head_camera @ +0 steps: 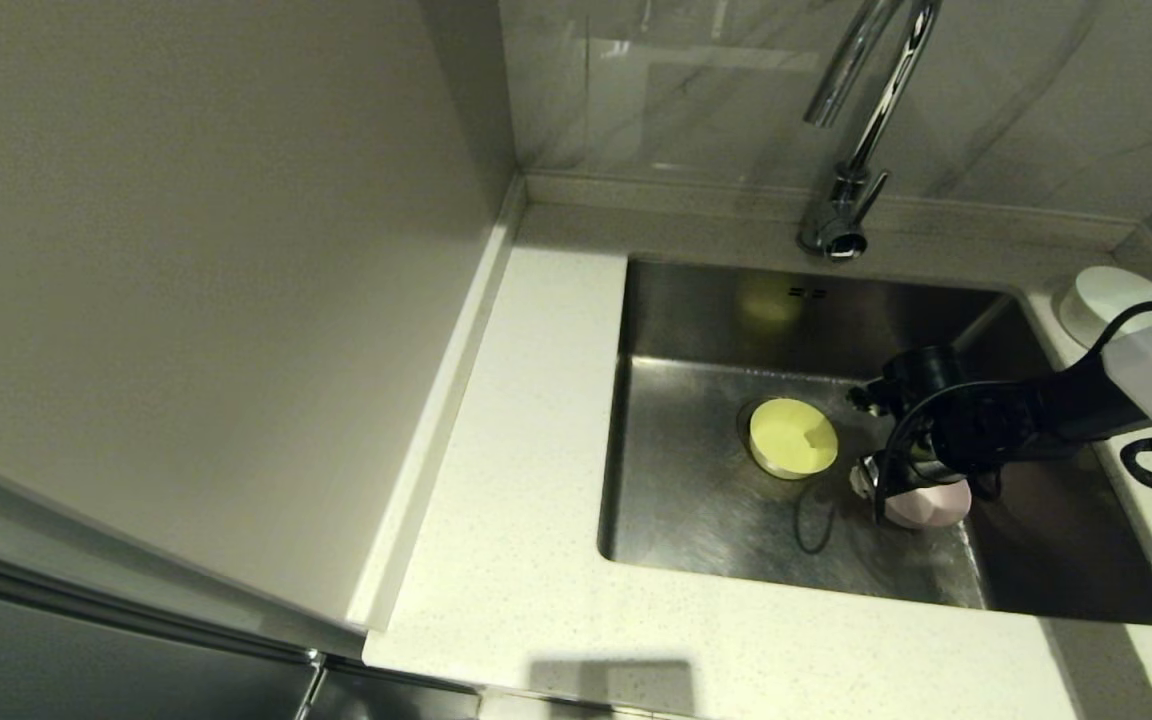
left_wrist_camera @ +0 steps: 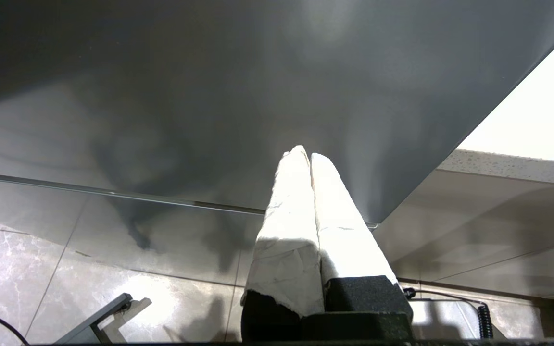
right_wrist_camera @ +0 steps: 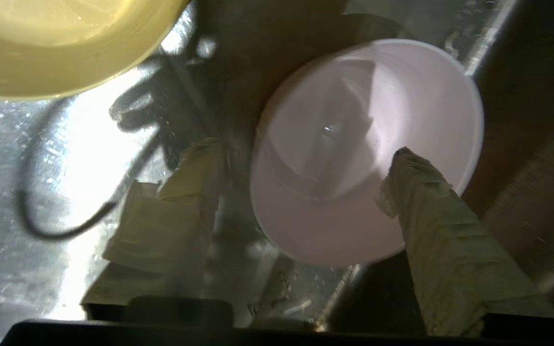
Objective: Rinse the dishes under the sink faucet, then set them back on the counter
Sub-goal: Put a bowl into the sink
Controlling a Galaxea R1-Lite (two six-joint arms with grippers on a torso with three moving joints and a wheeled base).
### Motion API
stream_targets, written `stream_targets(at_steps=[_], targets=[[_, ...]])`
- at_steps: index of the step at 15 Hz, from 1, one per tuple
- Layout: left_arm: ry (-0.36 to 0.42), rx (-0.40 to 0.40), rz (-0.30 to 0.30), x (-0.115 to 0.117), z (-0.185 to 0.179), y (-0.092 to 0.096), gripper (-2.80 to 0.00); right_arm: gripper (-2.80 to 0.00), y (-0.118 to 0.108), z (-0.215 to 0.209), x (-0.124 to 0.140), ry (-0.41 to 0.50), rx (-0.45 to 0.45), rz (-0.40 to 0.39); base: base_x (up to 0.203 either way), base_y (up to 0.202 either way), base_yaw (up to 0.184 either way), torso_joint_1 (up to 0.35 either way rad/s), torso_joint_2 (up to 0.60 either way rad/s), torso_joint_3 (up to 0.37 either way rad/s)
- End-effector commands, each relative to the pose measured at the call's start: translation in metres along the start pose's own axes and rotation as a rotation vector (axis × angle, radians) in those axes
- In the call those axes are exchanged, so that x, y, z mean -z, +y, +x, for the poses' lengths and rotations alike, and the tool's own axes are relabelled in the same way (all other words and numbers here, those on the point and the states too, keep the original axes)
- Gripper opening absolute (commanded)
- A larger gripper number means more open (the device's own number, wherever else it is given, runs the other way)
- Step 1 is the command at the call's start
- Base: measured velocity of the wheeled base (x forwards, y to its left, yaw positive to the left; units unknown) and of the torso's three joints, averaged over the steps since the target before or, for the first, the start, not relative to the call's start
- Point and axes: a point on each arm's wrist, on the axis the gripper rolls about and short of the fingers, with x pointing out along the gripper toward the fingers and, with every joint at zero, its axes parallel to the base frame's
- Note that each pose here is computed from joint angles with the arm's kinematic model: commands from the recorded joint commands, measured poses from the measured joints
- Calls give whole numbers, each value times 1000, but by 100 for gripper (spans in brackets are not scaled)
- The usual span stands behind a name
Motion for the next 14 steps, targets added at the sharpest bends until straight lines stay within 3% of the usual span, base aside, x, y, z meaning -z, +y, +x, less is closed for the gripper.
stream_targets(at_steps=[1, 4, 9, 14], targets=[[-2, 0, -1, 0, 0, 0, -280, 0, -10, -25, -5, -39, 12, 13, 0, 0, 0, 0, 0, 0], [-2, 0, -1, 0, 0, 0, -280, 0, -24, -64, -6, -80, 24, 31, 0, 0, 0, 0, 0, 0], [-2, 0, -1, 0, 0, 0, -280, 0, -53, -165, -1, -221, 34, 74, 0, 0, 0, 0, 0, 0], [-2, 0, -1, 0, 0, 0, -280, 0, -75, -263, 37, -397, 73, 121, 0, 0, 0, 0, 0, 0]])
